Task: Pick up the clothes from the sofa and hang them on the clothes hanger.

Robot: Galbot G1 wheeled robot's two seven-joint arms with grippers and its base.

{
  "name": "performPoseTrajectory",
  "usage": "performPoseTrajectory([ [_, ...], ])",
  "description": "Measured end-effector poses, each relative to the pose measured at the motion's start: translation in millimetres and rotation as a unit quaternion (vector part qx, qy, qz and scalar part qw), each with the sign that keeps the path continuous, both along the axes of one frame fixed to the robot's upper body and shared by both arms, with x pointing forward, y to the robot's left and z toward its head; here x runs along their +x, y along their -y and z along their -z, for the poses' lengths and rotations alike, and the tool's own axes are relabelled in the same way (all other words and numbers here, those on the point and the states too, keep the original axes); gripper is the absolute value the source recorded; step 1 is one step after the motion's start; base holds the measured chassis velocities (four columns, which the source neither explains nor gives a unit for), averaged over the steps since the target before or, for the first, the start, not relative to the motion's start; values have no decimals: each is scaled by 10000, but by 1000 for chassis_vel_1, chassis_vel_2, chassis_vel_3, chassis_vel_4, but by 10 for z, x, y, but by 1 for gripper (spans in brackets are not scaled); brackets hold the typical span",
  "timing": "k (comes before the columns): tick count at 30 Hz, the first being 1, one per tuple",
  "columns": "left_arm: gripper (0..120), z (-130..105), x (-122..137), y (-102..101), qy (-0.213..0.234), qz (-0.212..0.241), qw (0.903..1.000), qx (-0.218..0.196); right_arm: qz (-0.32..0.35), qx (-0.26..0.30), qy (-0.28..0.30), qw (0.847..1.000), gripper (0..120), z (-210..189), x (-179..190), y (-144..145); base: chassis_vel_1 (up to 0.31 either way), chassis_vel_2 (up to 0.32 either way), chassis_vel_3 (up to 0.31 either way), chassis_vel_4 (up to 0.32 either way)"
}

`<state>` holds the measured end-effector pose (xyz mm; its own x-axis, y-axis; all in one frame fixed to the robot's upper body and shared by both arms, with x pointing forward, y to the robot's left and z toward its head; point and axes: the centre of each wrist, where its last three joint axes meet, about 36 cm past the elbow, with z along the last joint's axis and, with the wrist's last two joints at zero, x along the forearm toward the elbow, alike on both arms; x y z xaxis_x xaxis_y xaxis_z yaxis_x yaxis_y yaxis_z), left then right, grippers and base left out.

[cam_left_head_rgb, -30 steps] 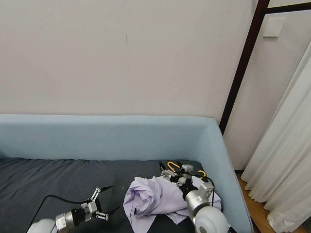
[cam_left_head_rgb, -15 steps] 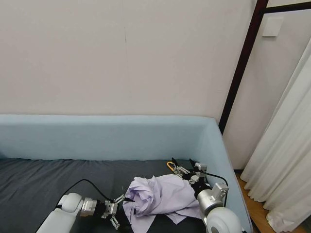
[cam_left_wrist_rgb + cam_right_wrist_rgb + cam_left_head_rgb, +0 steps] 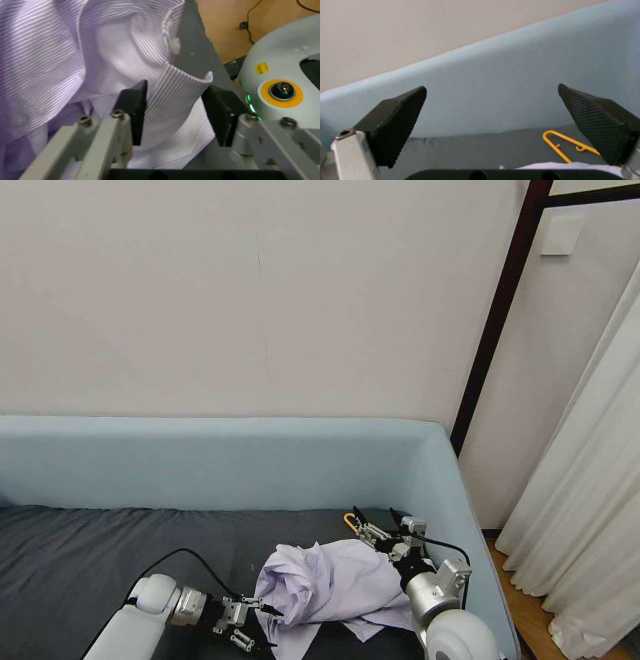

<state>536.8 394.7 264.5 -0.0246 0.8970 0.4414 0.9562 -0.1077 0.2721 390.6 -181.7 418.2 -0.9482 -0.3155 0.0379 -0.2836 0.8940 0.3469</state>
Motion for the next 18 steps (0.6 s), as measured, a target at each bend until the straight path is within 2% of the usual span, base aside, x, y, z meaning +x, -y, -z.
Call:
performPoseTrajectory([
  [3, 25, 19, -25, -10, 97, -183, 9996, -178, 3, -8, -19, 10000, 100, 15, -21, -5, 0, 0, 0, 0],
  [6, 18, 35, -39, -2, 121, -255, 9992, -279, 4, -16, -33, 10000, 100, 27, -35, -7, 0, 0, 0, 0],
  [9, 4, 43, -50, 17, 164, -374, 9979, -508, 31, -42, -58, 10000, 100, 51, -61, 4, 0, 0, 0, 0],
  [10, 4, 43, -50, 17, 164, -374, 9979, -508, 31, -42, -58, 10000, 100, 51, -61, 4, 0, 0, 0, 0],
  [11, 0, 46, -65, 37, 144, -509, 9954, -795, 55, -51, -67, 9999, 100, 58, -68, 11, 0, 0, 0, 0],
  [13, 0, 45, -112, 58, 52, -815, 9872, -1367, 99, -56, -67, 9999, 100, 64, -73, 18, 0, 0, 0, 0],
  [15, 0, -11, -173, 118, -121, -1254, 9666, -2230, 183, -57, -48, 9998, 100, 72, -68, 34, 0, 0, 0, 0],
  [16, 0, -11, -173, 118, -121, -1254, 9666, -2230, 183, -57, -48, 9998, 100, 72, -68, 34, 0, 0, 0, 0],
  [18, 0, -103, -217, 188, -270, -1630, 9429, -2891, 245, -76, -28, 9997, 100, 85, -58, 53, 0, 0, 0, 0],
])
